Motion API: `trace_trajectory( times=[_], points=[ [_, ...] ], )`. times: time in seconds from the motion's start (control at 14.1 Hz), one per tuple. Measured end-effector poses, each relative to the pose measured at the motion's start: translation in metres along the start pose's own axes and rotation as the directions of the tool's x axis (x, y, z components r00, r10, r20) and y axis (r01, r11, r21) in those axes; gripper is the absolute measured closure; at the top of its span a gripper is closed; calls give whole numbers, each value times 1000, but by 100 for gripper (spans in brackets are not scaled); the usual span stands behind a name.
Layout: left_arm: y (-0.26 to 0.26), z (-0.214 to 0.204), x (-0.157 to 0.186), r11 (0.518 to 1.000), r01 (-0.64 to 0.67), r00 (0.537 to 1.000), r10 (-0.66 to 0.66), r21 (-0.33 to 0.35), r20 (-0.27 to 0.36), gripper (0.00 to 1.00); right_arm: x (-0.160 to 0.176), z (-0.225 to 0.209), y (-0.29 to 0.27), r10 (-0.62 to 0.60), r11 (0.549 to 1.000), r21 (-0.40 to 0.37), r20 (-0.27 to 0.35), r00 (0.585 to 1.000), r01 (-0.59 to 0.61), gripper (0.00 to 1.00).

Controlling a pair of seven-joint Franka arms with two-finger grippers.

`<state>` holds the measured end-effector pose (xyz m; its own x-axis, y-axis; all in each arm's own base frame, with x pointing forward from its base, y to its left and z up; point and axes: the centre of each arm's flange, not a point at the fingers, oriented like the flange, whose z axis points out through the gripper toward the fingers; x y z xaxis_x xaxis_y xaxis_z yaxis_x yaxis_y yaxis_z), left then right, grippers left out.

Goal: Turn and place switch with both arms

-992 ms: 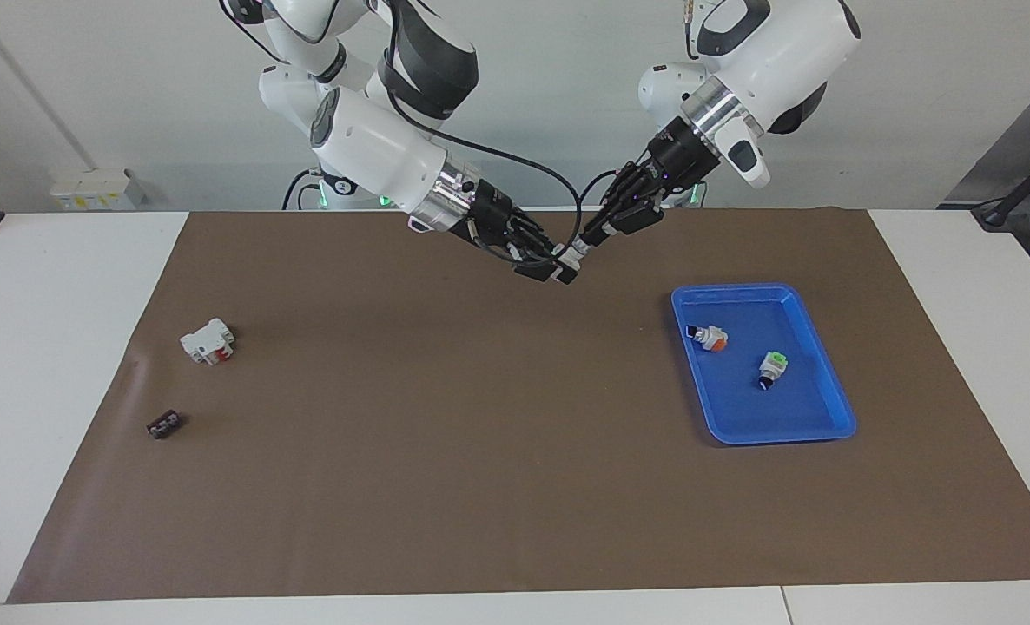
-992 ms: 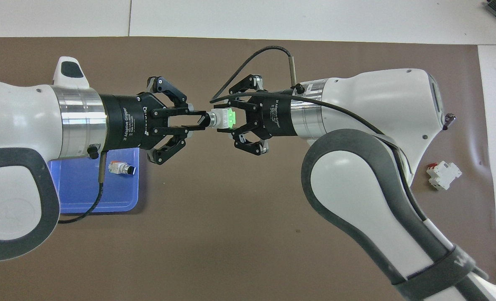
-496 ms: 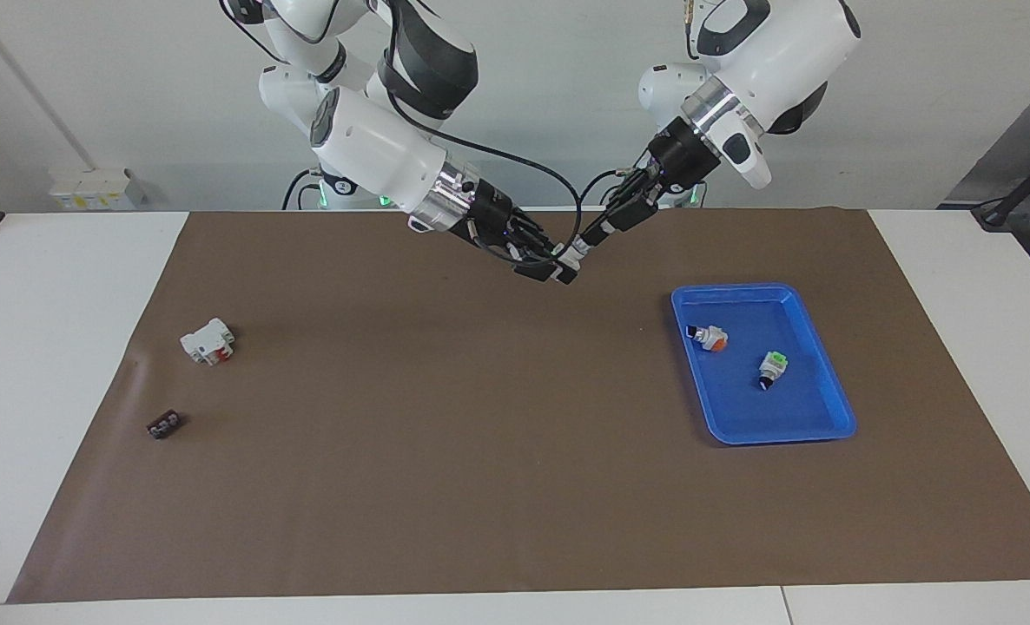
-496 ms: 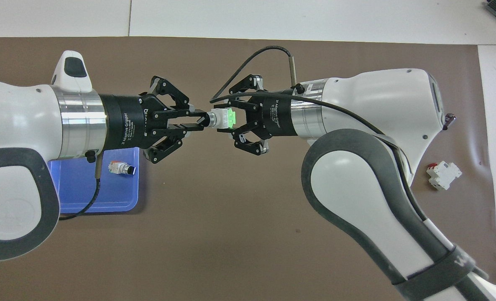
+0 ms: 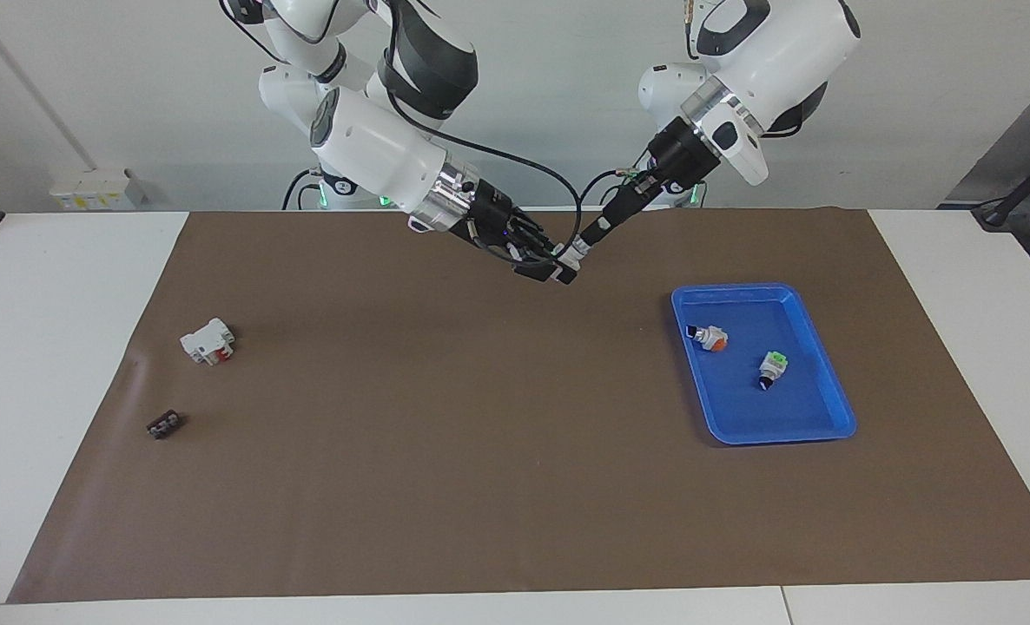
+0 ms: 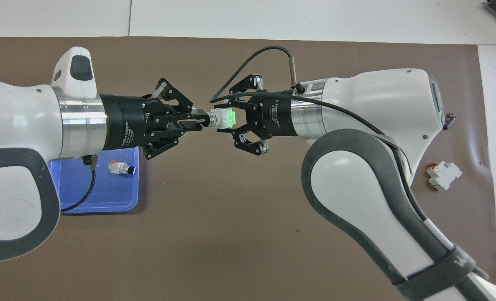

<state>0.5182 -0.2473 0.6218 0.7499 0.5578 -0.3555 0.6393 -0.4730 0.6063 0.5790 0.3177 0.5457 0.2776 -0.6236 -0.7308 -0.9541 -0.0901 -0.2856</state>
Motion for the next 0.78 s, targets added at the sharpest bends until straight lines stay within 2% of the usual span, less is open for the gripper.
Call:
trace_trajectory(
  times=[0.43,0.78],
  points=[
    [0,0,0,974,-226,974,226,1,0,78,0,0,0,0,1000,0,0,1000,0,57],
    [-1,1,0,903,-430,903,430,2,0,78,1,1,0,1,1000,-1,-1,1000,-1,57]
  ],
)
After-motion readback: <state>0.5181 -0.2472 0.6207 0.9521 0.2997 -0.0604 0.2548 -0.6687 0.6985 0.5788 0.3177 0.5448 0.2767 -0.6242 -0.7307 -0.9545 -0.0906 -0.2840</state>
